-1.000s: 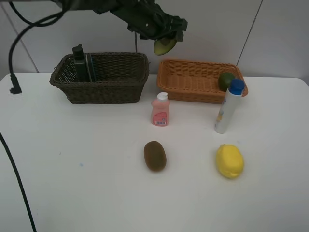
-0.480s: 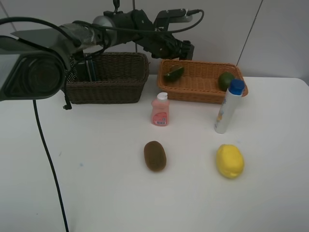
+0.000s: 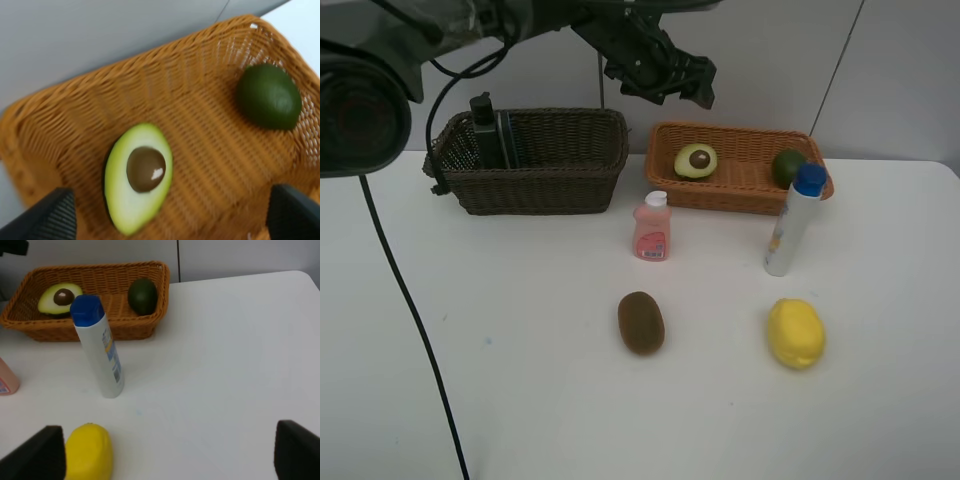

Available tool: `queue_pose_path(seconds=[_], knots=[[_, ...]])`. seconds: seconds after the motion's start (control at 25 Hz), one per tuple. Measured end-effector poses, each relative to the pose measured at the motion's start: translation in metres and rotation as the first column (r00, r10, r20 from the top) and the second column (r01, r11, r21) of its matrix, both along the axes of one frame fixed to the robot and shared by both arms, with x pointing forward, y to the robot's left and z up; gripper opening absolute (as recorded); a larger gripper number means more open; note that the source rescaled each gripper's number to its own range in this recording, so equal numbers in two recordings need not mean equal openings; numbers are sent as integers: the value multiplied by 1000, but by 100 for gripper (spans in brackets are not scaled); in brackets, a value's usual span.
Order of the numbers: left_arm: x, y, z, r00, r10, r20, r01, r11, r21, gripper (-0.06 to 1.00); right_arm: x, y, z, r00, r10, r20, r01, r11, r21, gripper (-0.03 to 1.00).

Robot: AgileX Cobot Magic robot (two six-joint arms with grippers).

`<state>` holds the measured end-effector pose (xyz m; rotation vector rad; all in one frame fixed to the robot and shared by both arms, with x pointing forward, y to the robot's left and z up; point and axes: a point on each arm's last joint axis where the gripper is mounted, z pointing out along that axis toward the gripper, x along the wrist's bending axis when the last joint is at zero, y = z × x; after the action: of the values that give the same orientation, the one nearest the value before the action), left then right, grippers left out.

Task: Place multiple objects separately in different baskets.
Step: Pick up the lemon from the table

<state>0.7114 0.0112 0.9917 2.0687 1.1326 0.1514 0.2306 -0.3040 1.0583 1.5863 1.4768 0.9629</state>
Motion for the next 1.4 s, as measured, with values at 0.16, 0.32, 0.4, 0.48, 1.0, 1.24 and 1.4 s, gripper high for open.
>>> queue_pose_path(seconds=[0.16, 0.32, 0.4, 0.48, 1.0, 1.24, 1.4], knots=[[-1, 43, 36, 993, 89, -83, -84, 994, 67, 100, 0, 0, 0, 1000, 0, 0, 0, 1000, 0, 100], [-1, 102, 59, 951, 258, -168, -223, 953, 205, 100, 0, 0, 0, 1000, 0, 0, 0, 1000, 0, 100], [-1, 130, 64, 915, 349, -202, -286, 915, 285, 100, 0, 0, 0, 1000, 0, 0, 0, 1000, 0, 100], [-1, 154, 69, 885, 424, -194, -348, 878, 329, 100, 0, 0, 0, 1000, 0, 0, 0, 1000, 0, 100], [-150, 205, 128, 841, 473, -262, -356, 849, 389, 100, 0, 0, 0, 1000, 0, 0, 0, 1000, 0, 100], [-275, 237, 132, 856, 466, -224, -372, 855, 361, 100, 0, 0, 0, 1000, 0, 0, 0, 1000, 0, 100], [-341, 254, 116, 879, 454, -147, -396, 866, 306, 100, 0, 0, 0, 1000, 0, 0, 0, 1000, 0, 100]])
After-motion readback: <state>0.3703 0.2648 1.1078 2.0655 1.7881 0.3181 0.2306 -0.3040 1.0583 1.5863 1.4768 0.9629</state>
